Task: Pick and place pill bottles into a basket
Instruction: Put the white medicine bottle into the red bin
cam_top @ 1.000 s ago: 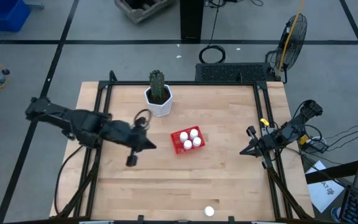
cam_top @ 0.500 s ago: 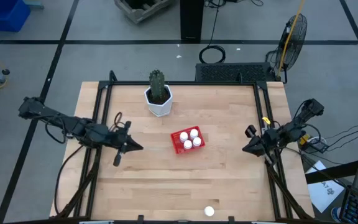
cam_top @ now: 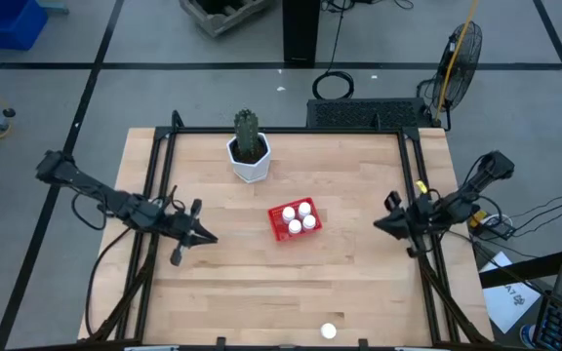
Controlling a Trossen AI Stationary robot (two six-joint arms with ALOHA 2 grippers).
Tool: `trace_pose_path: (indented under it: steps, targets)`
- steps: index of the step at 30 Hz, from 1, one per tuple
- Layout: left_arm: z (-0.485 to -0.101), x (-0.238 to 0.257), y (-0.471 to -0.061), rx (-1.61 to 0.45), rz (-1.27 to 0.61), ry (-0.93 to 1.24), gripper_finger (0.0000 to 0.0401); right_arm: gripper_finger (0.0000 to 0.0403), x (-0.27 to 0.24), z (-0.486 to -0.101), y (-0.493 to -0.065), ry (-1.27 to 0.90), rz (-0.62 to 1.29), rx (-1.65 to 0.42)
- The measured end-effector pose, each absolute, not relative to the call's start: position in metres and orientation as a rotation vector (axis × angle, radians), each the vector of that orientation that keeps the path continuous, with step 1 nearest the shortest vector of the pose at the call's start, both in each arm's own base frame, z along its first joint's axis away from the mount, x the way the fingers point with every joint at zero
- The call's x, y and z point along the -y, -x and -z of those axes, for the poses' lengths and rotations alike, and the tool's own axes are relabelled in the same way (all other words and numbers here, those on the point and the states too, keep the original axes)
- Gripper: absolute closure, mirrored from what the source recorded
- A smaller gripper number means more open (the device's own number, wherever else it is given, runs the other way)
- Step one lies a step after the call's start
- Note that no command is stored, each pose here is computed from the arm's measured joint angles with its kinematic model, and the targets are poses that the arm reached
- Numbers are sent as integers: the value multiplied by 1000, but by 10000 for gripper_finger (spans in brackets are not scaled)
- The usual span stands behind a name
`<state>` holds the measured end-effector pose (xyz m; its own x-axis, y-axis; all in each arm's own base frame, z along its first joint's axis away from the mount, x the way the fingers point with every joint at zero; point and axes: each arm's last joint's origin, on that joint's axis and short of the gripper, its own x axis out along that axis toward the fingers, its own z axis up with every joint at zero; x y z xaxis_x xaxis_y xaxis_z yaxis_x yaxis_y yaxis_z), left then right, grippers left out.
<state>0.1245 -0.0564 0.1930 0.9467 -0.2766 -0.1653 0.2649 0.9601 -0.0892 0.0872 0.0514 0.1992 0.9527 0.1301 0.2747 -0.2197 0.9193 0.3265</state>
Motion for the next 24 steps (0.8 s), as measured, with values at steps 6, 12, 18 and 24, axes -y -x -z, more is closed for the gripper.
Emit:
trace_pose_path:
  steps: [6, 12, 18, 24]
  targets:
    - [-173, 57, -121, -152, 286, 38, 366, 389, -65, -190, -101, -361, -252, 133]
    - [-165, 57, -118, -68, 306, 44, 366, 307, -91, -195, -130, -271, -279, -46]
    - [-162, 57, -117, -68, 301, 72, 366, 195, -137, -203, -164, -176, -386, -164]
    - [-164, 57, -117, -52, 298, 85, 366, 110, -188, -198, -192, -109, -445, -247]
